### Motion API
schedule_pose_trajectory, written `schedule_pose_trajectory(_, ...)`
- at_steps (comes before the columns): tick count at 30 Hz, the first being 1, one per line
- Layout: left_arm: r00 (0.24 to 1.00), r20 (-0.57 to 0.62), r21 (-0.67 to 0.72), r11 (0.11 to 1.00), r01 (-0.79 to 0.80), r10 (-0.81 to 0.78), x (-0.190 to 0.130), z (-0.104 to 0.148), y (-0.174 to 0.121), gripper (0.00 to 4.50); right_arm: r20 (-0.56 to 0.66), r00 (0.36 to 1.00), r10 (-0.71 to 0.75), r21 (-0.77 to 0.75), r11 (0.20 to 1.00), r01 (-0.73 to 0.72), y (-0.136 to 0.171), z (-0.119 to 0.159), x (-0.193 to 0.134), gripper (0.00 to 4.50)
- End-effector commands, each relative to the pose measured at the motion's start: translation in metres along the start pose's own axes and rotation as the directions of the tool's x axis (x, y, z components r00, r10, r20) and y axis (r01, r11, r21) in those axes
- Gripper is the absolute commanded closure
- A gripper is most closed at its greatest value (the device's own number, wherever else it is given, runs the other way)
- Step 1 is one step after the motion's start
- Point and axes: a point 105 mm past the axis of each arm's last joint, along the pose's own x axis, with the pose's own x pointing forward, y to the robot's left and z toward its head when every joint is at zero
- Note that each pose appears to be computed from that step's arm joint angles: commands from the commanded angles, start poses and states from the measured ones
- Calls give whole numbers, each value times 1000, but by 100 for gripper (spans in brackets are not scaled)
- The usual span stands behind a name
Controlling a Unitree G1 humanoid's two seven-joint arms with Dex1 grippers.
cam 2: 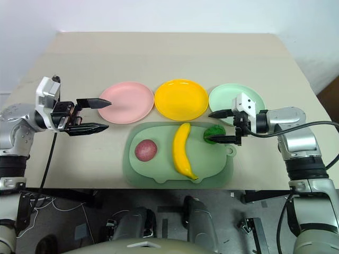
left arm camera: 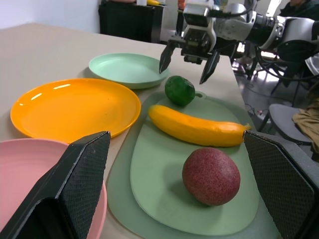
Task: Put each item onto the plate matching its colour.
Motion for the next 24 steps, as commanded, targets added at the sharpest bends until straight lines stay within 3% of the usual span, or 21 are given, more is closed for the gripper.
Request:
schedule_pose_trajectory(1,1000,13,45,999,-4,4,-5,11,-2,4,-23,1000,-19,-56,998,18,-6,6,-4,0)
schedule_pose_trajectory(13,1000,2,49,999,-6,5,-7,13,-2,4,-178,984,-1,-93,996,-16,-4,-22,1,0)
schedule_pose_trajectory(15,1000,1,49,999,-6,6,-7,13,-3,0,-204,979,-23,-111,994,0,-7,-26,0,38)
schedule_pose_trajectory(19,1000,0,45,999,-8,8,-7,12,-2,0,-147,988,-46,-87,996,34,-13,-17,0,137)
schedule_pose_trajectory(22,1000,-1,42,999,-7,7,-7,12,-3,0,-152,988,-31,-84,996,18,-11,-18,-1,139)
schedule_pose_trajectory(24,1000,0,38,999,-8,8,-7,11,-3,0,-46,999,-26,-44,999,23,-11,-1,-2,139)
